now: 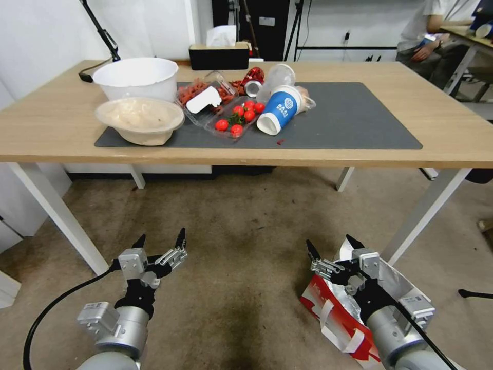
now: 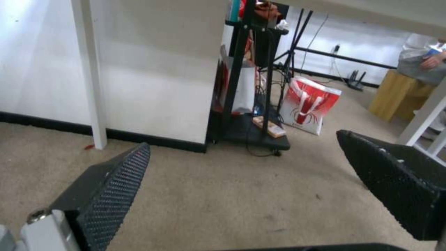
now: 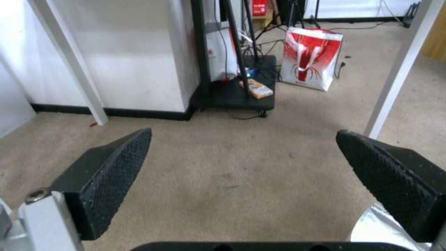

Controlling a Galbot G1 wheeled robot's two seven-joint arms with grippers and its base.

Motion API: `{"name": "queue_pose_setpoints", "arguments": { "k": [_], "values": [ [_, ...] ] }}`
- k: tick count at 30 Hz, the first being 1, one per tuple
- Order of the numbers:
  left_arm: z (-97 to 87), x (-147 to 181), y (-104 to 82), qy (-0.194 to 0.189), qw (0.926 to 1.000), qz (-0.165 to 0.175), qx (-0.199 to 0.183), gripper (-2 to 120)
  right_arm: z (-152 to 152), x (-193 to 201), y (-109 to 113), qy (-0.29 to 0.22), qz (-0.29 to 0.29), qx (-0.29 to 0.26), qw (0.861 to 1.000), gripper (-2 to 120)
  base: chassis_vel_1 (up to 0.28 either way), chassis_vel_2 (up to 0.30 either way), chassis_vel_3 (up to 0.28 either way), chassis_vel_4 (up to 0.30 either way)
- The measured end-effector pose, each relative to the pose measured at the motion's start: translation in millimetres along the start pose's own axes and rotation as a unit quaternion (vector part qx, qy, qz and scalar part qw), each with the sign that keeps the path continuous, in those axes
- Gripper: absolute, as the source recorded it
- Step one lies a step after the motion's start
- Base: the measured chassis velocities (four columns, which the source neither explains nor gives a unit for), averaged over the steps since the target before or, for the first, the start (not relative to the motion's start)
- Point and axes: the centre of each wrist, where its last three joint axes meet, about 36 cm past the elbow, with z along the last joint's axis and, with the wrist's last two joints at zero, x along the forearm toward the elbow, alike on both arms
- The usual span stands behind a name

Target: Pick up the food delivery bag from the floor and place it on the table.

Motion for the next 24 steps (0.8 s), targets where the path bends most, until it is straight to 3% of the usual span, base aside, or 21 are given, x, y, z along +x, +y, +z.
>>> {"name": "queue_pose_setpoints", "arguments": {
  "k": [24],
  "values": [
    [3.1, 0.0, -0.2, 0.005, 1.0000, -0.003, 0.000, 100, 1.7, -3.2, -1.1, -0.001, 0.000, 0.003, 1.000, 100, 0.000, 0.000, 0.000, 0.000]
  ]
}}
